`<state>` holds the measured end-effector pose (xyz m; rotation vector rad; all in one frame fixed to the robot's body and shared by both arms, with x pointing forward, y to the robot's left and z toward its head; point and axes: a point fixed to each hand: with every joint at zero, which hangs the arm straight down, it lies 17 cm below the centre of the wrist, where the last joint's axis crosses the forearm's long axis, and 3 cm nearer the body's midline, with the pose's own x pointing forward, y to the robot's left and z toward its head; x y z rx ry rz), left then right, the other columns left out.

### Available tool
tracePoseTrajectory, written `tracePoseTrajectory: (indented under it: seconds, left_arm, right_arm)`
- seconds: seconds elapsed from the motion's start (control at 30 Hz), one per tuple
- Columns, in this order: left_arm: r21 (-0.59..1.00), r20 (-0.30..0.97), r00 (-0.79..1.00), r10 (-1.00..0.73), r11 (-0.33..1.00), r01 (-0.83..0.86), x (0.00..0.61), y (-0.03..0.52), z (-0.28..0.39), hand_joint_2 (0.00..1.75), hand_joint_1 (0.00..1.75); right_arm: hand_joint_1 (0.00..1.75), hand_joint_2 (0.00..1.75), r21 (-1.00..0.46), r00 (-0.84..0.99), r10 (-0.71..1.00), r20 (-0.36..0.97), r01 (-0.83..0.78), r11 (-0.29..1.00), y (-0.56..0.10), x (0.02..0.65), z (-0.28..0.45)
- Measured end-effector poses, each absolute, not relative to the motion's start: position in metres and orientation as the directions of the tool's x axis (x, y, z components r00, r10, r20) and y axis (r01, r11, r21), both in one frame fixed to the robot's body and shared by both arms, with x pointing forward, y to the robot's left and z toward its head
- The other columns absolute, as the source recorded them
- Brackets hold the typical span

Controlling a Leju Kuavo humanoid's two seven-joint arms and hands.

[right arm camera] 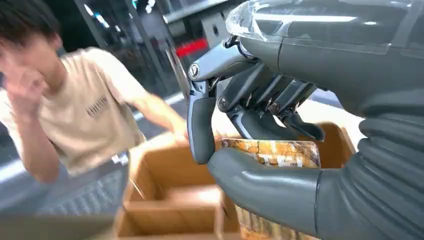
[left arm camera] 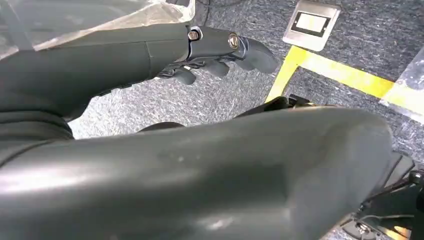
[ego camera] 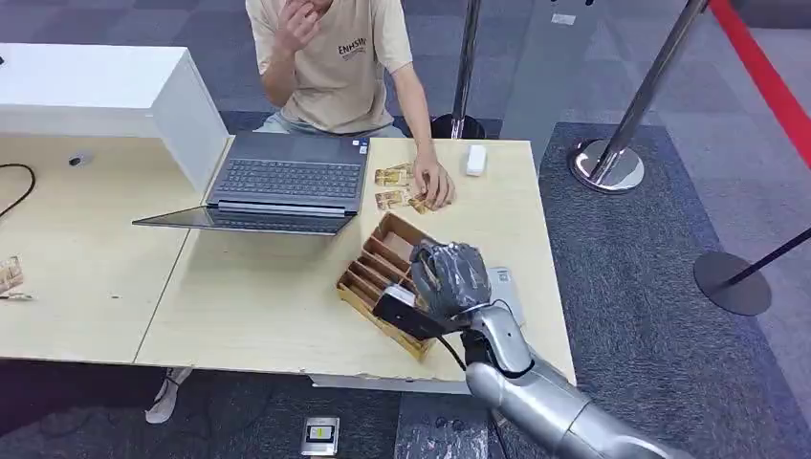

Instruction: Pass the card to the sensor for recognition and then transmit it.

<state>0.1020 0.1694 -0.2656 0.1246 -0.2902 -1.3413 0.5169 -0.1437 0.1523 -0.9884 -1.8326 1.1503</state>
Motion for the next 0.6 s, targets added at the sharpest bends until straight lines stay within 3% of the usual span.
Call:
tracePoseTrajectory:
  seconds: [0.6]
  left_arm:
    - [0.253,0.136,0.143,-0.98,0.174,0.952,0.103,0.168,-0.265,0.0,0.0]
  right_arm:
    - [1.75,1.75,-0.894,-0.532,0.843,0.08,0.335,0.297,-0.132,0.582,0.309]
